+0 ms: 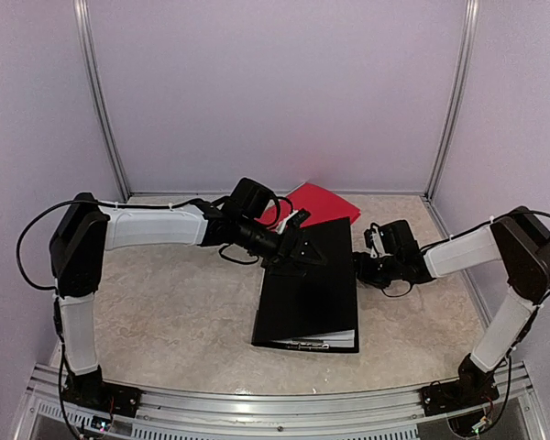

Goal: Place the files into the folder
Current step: Close the folder with files at the center of the board.

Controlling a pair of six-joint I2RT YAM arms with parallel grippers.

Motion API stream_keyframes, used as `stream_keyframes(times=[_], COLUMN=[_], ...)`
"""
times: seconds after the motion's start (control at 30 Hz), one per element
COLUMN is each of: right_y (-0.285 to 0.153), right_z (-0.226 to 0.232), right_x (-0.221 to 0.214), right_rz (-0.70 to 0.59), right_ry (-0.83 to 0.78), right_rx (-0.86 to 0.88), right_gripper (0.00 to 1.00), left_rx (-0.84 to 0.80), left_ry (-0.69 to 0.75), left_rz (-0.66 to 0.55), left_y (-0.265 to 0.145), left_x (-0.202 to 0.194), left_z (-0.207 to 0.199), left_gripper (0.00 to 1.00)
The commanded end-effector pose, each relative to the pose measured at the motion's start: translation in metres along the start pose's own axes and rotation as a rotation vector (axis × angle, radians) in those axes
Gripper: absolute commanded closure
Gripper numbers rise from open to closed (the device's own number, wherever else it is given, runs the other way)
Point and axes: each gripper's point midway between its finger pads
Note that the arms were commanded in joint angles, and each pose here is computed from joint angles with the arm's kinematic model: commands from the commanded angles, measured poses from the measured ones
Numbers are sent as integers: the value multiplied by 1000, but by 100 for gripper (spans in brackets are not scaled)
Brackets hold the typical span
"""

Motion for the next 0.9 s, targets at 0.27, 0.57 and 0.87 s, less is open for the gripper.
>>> stream_keyframes(times=[0.27, 0.57, 0.87], right_y=[-60, -90, -51], right_z=[-23, -23, 4], right_x=[46, 63, 30], right_rz=[-123, -169, -63], right_ry=[-69, -121, -146], right_rx=[-260, -320, -135], right_gripper=[24, 25, 25], left_rx=[73, 147, 224], left_ry=[-14, -5, 111], left_rz=[61, 67, -32], left_y=[38, 38, 6], left_x=[-20, -32, -27], left_z=[56, 73, 56], left_gripper=[1, 1, 1])
Point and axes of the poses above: each gripper's point midway between its finger pads, its own y axis out along the fingers, its own z axis along the line the jaws close on, x = y × z, and after that the axes turned 2 degrees about y, right-handed
